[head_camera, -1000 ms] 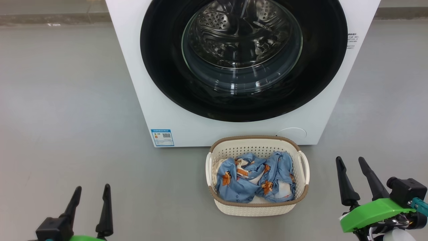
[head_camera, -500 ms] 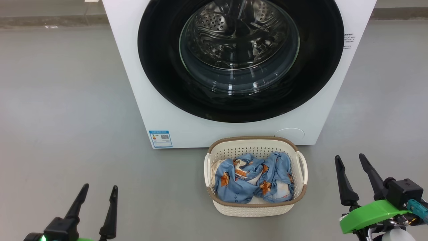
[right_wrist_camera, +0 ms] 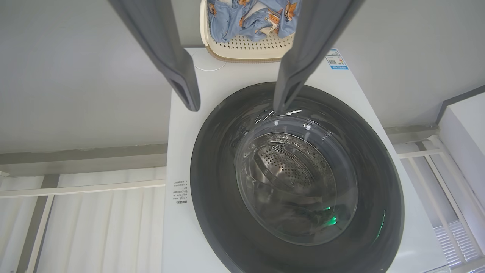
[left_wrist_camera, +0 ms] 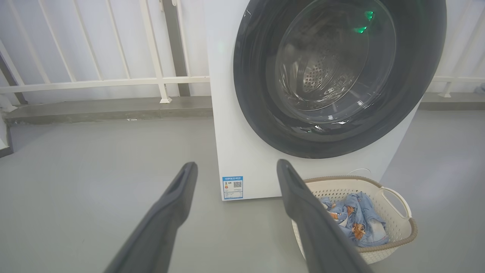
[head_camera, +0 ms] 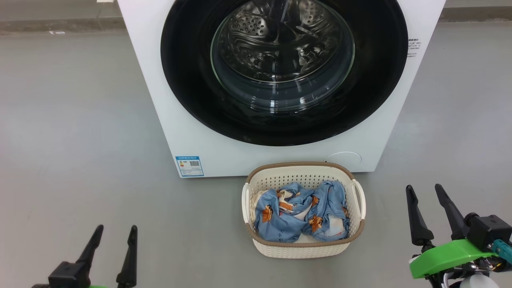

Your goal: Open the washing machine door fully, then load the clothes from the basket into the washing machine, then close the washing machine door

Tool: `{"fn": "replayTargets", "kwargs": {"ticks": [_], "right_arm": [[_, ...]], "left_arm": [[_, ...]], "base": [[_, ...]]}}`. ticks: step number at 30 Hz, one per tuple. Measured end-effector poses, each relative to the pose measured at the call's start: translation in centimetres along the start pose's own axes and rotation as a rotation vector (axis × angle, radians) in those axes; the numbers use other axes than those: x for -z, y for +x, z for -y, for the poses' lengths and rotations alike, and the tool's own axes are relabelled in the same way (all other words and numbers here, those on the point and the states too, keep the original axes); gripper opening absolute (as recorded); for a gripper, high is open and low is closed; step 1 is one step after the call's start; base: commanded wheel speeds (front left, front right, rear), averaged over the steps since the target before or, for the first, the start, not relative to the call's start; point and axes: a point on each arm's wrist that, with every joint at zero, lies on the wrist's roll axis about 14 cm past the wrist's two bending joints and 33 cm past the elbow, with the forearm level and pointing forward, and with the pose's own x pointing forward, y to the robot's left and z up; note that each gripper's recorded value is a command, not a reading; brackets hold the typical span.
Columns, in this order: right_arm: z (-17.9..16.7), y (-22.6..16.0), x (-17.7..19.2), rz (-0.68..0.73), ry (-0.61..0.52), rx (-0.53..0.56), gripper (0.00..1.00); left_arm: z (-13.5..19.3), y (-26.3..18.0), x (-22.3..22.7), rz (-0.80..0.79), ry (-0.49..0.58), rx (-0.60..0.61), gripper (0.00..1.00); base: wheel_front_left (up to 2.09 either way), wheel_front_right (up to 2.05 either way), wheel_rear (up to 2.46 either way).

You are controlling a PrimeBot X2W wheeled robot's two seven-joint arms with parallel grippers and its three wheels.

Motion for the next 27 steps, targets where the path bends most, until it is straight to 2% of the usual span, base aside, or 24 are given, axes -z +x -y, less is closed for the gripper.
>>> {"fn": "replayTargets", "kwargs": {"ticks": [13,27], "right_arm": [[-0.04,-0.28,0.65,-0.016,0.009,0.005,1.0],[0.02,-0.39,0.88,-0.021,0.018,0.014,1.0]], "left_arm": [[-0.51,0.36,0.39,-0.021,0.073,-0.022,1.0],[-0.66,0.91,0.24,-0.02,0.089,-0.018,1.0]], "base": [[0.03,0.46,-0.49],[0.8,1.37,-2.17]]}}
